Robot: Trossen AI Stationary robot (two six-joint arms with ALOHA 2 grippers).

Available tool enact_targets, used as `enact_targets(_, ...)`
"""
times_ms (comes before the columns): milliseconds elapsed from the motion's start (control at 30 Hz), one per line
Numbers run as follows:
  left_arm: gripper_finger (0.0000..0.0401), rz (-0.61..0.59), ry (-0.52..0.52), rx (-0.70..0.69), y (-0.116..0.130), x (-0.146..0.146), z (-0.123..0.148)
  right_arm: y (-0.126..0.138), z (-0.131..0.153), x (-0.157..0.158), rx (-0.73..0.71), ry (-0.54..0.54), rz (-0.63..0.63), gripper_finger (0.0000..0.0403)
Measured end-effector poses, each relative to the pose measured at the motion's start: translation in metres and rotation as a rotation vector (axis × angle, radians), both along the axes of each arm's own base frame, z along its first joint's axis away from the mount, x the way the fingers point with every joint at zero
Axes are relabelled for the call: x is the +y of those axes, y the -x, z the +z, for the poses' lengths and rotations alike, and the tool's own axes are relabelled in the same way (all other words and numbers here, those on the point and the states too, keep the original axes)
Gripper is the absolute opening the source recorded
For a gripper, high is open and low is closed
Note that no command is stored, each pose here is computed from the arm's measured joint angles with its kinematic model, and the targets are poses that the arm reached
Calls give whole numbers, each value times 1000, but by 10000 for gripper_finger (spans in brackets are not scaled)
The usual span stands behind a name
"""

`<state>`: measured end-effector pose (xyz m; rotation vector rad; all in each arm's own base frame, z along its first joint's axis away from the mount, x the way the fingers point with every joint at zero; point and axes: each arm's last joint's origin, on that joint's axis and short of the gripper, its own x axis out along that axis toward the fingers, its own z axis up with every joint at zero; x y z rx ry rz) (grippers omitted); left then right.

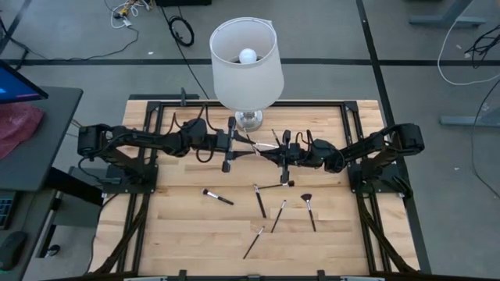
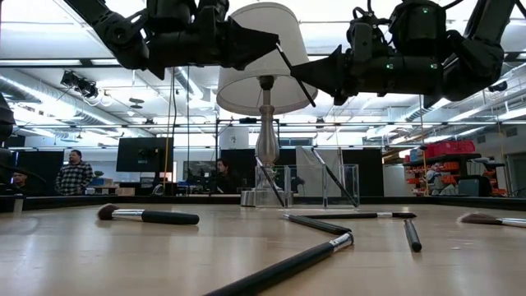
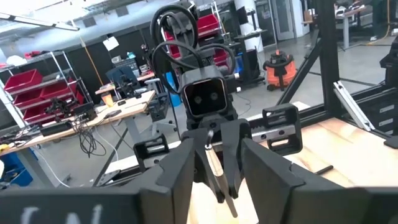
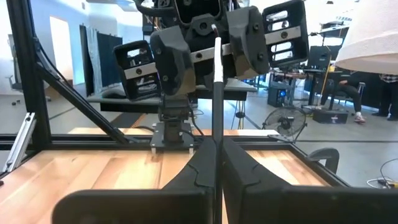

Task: Put items in baskets/containers
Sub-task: Put the black liner brush into the transparent organizer

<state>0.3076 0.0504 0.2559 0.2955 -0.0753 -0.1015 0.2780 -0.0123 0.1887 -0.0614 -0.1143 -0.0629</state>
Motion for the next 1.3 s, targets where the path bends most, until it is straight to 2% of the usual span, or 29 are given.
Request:
enact_targets(300,70,-9,6,-2,0,-1,0,0,0,0,-4,1,1,6)
enact_targets(733,15,-45,32,6,0,-4,0,0,1,0,-6,7,7,11)
enact_targets(1000,15,-68,65,27,0,-4,-2,0,0,0,5,21,-10,61)
enact_targets(1133,10,-58,77,82,0,-4,-7,0,-4,-2,44,53,-87,93)
enact_targets(1300,11,53,92,134,0,0,-13,2,-1,-2,75,102,-179,132)
